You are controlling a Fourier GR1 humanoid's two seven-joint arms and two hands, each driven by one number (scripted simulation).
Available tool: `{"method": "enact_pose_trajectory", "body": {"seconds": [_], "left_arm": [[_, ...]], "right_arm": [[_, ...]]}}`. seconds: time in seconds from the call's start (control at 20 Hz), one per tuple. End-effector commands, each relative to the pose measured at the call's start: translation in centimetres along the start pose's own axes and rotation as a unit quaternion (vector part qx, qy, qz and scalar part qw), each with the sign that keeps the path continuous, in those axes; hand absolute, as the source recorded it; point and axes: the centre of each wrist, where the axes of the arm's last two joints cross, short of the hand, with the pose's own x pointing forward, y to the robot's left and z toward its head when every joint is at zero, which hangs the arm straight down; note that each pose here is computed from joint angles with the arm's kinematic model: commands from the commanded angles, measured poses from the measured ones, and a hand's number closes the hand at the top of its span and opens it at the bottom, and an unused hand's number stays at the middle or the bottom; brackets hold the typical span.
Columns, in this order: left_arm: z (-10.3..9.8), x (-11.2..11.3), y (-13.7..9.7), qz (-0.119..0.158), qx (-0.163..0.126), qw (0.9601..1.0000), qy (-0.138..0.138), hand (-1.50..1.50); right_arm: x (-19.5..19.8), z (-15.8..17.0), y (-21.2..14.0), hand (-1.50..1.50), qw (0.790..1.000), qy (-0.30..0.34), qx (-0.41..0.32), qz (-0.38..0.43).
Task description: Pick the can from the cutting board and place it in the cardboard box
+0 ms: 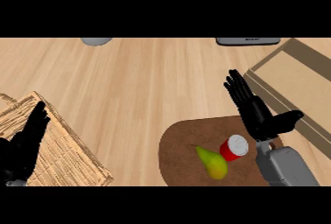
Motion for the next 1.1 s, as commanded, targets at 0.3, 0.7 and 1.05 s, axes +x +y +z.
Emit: {"method": "enact_pose_trajectory", "body": {"seconds": [0.3,0.7,1.05], "left_arm": [[-1.0,4.6,-0.1,-0.069,-0.082,0.9831,-0.148,0.0],[-1.6,6.0,-1.0,-0.069,-0.151,0.967,-0.193,0.0],[-1.9,5.4,-2.5,-0.075,-0.178,0.9588,-0.208,0.0]], "right_arm": [[6.7,4.5,-12.0,-1.5,0.91,0.002,-0.254,0.327],[9.3,10.3,-8.1,-1.5,0.857,-0.017,-0.26,0.444],[12.8,13.8,-4.1,-1.5,0.815,0.085,-0.195,0.54]]}}
